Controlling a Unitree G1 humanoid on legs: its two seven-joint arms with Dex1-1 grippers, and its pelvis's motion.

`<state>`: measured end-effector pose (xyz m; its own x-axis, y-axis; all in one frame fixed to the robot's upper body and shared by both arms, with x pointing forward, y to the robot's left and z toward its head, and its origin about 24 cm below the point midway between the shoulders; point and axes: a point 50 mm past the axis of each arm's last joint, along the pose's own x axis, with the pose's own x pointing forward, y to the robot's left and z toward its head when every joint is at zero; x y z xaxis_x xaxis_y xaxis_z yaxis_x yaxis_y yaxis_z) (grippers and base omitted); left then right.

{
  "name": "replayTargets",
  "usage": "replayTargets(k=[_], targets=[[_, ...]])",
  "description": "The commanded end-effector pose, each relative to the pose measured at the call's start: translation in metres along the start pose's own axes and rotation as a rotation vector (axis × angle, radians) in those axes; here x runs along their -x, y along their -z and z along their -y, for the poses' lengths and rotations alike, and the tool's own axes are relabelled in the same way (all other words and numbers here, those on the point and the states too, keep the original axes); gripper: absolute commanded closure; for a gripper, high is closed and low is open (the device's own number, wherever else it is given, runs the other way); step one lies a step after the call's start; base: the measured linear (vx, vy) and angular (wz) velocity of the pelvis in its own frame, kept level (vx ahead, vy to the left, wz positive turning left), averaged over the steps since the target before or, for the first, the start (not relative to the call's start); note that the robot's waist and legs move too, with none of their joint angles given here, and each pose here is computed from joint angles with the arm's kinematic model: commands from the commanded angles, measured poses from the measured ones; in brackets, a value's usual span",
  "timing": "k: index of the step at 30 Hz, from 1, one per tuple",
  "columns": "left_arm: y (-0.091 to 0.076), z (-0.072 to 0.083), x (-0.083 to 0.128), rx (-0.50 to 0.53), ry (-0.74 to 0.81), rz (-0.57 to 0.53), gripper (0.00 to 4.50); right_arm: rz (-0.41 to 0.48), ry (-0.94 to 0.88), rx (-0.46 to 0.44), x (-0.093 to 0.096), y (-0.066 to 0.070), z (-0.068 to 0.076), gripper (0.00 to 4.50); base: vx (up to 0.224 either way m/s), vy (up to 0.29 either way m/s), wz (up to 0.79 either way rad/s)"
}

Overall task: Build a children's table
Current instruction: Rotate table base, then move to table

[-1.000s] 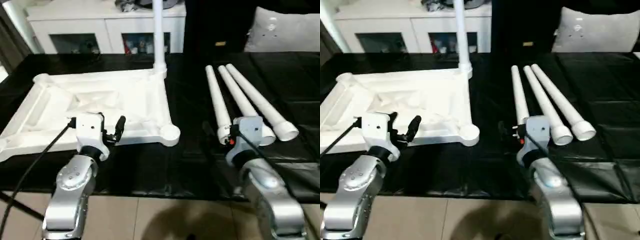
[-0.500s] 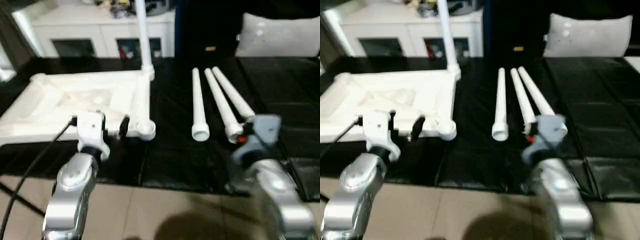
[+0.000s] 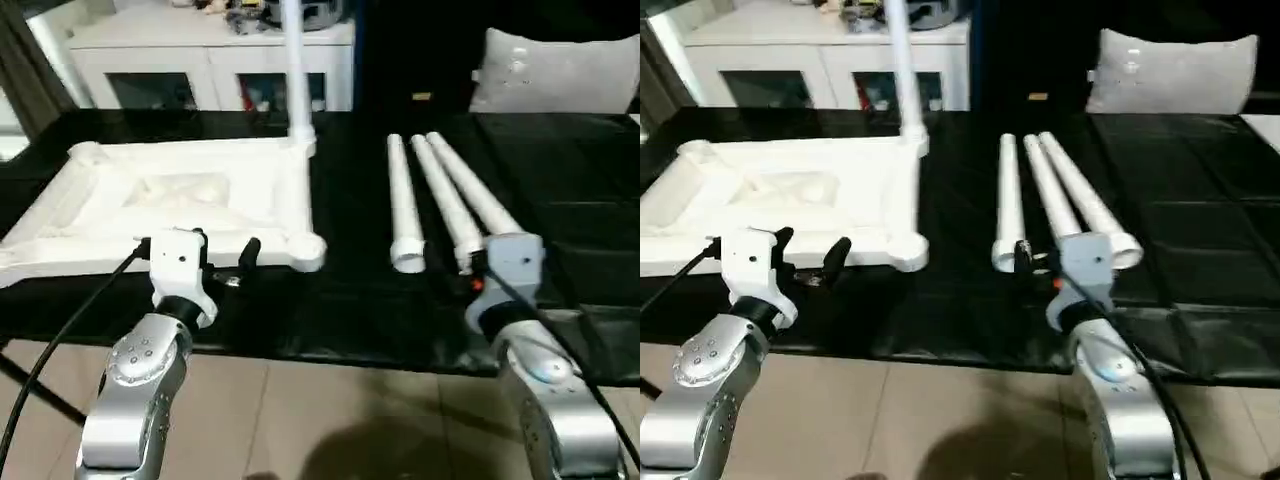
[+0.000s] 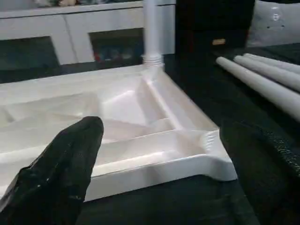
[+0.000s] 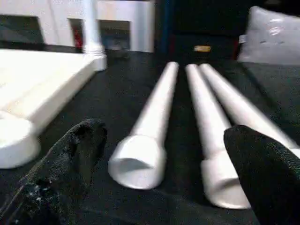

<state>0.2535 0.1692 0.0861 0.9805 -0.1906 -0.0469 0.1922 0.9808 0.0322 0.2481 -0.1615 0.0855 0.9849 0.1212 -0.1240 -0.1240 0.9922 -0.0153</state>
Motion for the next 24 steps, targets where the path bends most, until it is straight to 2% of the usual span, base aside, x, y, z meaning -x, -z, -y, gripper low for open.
replayTargets(k=[1,8,10,12,24], targets=[[-0.0009,-0.0049,0.0024,-0.014,-0.012,-0.010,0.03,-0.001,-0.053,-0.065,0.0002,-0.0022,-0.0077,0.00,-0.011,0.204,-0.01],[-0.0031,-0.0077,-0.0002,-0.021,-0.022,-0.013,0.03,0.012,-0.005,-0.062,0.0013,-0.0047,-0.0032,0.00,-0.010,0.240,0.12],[-0.0034,-0.0074,-0.0013,-0.015,-0.014,-0.005,0.03,-0.009,0.010,-0.147,0.0014,-0.0041,-0.0035,0.00,-0.015,0.117,0.06],[-0.0036,-0.0075,-0.0017,-0.006,-0.014,0.000,0.03,0.000,0.011,-0.165,0.0018,-0.0048,-0.0037,0.00,-0.014,0.036,0.00],[-0.0062,-0.0052,-0.0051,0.008,-0.013,0.008,0.03,-0.020,-0.096,-0.119,-0.0003,-0.0023,-0.0114,0.00,0.023,-0.008,0.00]])
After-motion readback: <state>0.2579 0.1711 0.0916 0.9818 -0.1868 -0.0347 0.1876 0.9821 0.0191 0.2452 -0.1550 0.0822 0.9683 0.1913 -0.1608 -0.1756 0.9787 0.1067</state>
